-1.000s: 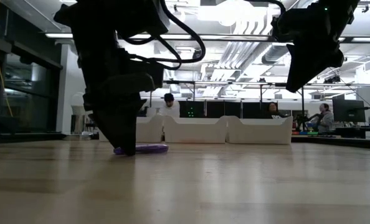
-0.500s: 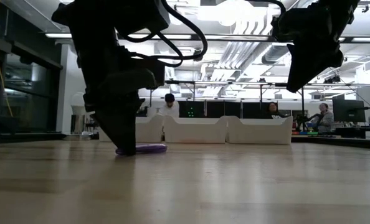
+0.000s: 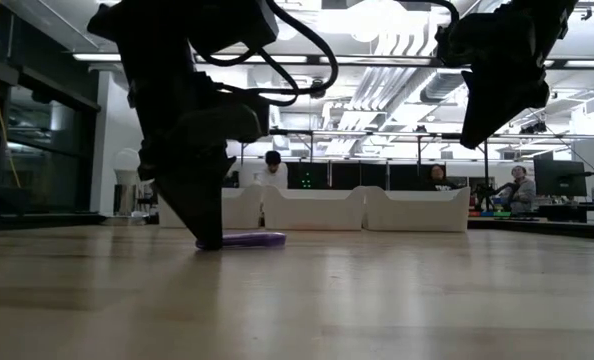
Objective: Pick & Place Markers
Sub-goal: Put the violet pen into the middle white bin
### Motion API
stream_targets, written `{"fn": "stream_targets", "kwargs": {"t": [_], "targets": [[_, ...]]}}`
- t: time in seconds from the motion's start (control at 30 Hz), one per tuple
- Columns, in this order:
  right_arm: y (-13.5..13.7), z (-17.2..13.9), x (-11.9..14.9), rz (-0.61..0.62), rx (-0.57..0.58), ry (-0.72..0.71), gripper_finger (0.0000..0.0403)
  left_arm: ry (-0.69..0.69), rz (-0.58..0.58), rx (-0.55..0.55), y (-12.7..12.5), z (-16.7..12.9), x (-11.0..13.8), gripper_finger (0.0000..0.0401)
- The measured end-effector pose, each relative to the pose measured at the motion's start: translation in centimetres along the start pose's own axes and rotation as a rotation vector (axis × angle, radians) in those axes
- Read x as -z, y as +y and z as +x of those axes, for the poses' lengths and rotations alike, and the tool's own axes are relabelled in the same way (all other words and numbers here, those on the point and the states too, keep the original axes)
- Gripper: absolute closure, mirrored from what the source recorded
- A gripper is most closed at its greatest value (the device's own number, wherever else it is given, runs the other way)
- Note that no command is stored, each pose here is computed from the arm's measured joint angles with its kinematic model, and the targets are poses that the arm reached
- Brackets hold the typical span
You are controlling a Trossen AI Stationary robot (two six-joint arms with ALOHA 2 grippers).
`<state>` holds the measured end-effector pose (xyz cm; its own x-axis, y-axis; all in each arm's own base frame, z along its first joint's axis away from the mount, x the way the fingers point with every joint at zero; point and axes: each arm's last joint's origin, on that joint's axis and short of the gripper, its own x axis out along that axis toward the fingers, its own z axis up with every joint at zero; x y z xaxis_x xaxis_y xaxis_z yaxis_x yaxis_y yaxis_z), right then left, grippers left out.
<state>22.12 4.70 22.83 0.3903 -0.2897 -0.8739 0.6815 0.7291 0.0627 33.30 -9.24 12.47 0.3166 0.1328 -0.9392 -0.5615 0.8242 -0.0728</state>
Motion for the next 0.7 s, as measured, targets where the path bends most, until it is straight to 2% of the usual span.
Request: {"fn": "stream_targets", "kwargs": {"t": [0.17,0.3,0.4,0.7], "targets": [[0.0,0.0,0.0,-0.022,0.000,0.000,0.0348,-0.027,0.057,-0.027,-0.9,-1.2,-1.3,0.0382],[0.0,0.0,0.0,-0.026,0.000,-0.001,0.0348,-0.085,0.091,-0.047,-1.2,-2.0,-3.5,0.0382],[0.0,0.0,0.0,-0.029,0.000,-0.001,0.0348,-0.141,0.087,-0.059,-0.6,-2.7,-5.6,0.0382],[0.0,0.0,0.0,-0.037,0.000,0.000,0.0348,-0.171,0.130,-0.037,2.3,-4.4,-11.6,0.0381]]}}
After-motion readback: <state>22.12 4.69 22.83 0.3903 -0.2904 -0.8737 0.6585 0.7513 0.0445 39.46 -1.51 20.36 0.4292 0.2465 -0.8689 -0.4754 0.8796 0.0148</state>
